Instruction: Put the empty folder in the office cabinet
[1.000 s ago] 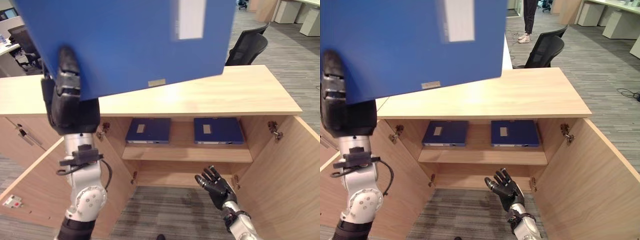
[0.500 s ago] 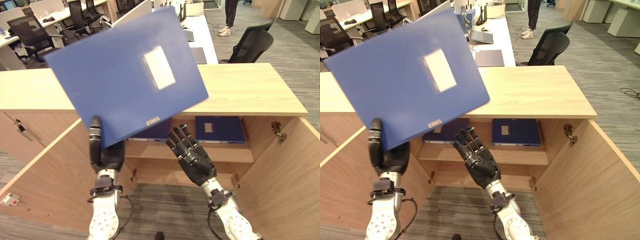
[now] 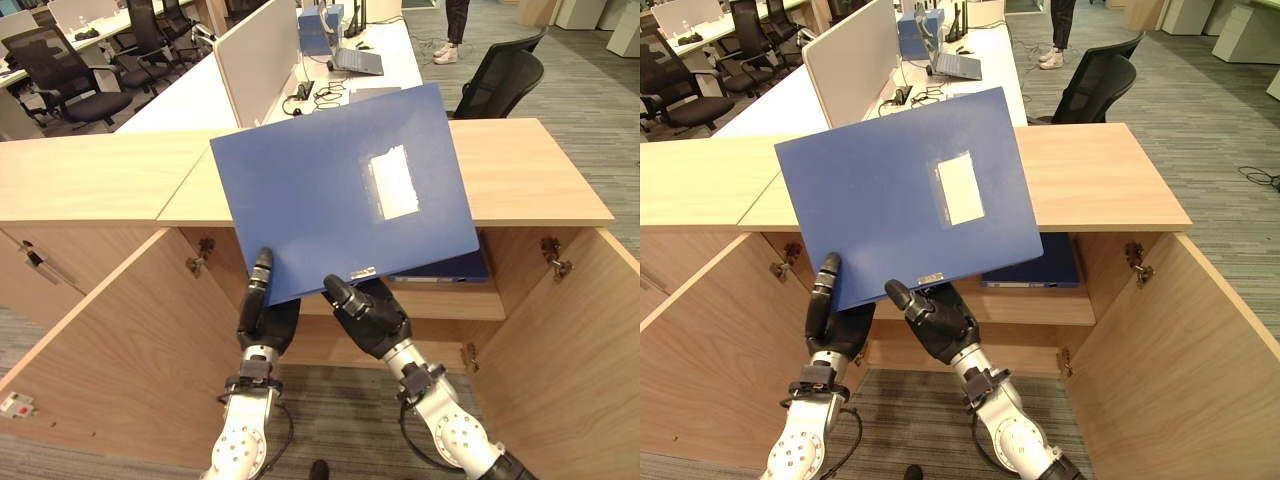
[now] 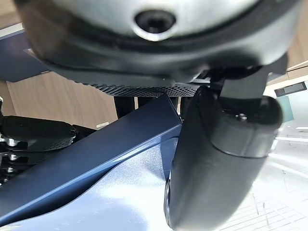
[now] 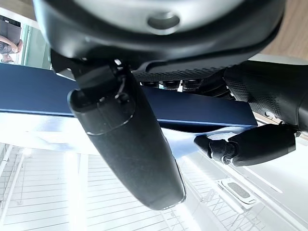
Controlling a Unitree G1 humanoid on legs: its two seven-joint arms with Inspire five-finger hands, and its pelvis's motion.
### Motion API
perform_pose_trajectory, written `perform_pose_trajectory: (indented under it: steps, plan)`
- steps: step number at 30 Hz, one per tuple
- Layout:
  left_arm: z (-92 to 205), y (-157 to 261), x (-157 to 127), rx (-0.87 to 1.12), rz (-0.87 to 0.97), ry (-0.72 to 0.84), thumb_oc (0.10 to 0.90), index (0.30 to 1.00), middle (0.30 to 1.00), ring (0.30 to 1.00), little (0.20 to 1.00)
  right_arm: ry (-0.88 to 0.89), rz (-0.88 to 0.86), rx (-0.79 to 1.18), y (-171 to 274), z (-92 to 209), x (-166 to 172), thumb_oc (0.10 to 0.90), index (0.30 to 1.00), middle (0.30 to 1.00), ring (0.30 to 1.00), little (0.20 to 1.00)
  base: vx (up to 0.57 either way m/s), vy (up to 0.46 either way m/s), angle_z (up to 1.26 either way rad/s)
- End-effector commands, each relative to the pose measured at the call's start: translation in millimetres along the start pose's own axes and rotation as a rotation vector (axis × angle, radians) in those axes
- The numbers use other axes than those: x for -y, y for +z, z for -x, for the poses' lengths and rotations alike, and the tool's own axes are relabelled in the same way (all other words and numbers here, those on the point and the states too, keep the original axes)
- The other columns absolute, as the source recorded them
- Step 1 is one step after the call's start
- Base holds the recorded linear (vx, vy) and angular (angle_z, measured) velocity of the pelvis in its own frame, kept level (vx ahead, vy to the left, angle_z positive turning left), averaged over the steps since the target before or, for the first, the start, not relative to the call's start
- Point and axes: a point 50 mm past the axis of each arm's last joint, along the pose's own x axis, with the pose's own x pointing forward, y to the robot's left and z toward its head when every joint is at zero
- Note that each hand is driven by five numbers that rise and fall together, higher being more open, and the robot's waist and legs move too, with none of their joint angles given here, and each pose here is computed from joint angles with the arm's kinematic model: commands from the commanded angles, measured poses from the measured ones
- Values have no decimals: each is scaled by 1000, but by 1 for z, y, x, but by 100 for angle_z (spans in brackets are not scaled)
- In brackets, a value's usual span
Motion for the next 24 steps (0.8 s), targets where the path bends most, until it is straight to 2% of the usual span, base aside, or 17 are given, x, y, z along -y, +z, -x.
perform_pose_trajectory:
  steps: [1, 12, 24]
  plan:
    - [-21, -18, 41, -98, -129, -252, 400, 300, 300, 300, 300, 405, -23, 111, 12, -39, -79, 800, 900, 900, 900, 900, 0, 0, 0]
    - [-12, -17, 24, -104, -154, -182, 400, 300, 300, 300, 300, 397, 20, 393, 62, -51, -89, 800, 900, 900, 900, 900, 0, 0, 0]
    - [-9, -24, 21, -151, -180, -184, 400, 300, 300, 300, 300, 356, 45, 586, 95, -58, -92, 800, 900, 900, 900, 900, 0, 0, 0]
